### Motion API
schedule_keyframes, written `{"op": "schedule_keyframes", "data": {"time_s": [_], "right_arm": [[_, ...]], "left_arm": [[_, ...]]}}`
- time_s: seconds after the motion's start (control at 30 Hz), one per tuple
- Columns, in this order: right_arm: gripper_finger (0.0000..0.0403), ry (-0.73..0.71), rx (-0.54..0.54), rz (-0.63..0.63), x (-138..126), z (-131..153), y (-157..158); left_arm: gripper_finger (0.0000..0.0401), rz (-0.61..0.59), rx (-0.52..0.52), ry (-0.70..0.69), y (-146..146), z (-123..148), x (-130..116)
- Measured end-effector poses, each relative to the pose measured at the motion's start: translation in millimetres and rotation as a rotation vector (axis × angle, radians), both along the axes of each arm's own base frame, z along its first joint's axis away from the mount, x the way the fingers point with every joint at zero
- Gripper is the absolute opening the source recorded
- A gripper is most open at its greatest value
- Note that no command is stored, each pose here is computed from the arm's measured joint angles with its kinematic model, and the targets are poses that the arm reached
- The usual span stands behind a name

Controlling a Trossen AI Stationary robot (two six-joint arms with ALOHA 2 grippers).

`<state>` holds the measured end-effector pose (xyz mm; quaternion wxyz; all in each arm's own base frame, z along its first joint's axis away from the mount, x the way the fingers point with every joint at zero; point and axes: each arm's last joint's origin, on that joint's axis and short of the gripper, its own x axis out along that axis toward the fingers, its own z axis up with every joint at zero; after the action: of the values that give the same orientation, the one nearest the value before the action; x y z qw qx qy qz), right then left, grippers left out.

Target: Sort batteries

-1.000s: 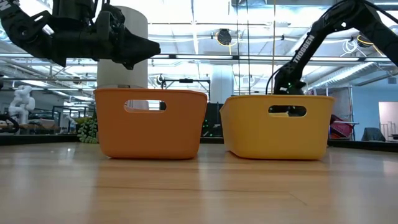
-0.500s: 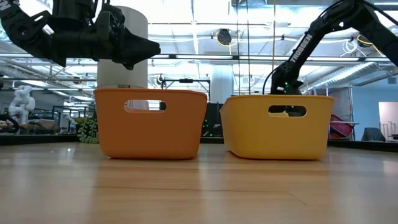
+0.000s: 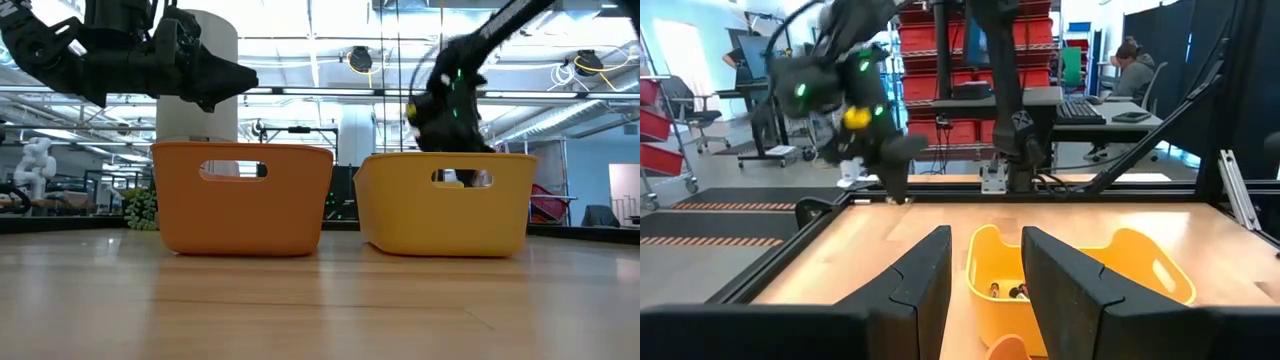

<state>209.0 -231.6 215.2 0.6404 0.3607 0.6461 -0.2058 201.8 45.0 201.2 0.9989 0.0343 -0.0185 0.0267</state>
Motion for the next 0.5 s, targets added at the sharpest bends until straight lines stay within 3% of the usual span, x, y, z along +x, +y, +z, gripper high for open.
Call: {"op": "schedule_keyframes", "data": {"time_s": [0.27, 0.5], "right_arm": [[0.0001, -0.273, -0.129, 0.219, 61, 40, 75], [0.0004, -0.342, -0.133, 0.422, 107, 31, 142]], "left_arm": [[0.0135, 0.008, 0.000, 0.000, 0, 0, 0], [0.0135, 0.011, -0.001, 0.002, 0, 0, 0]]}}
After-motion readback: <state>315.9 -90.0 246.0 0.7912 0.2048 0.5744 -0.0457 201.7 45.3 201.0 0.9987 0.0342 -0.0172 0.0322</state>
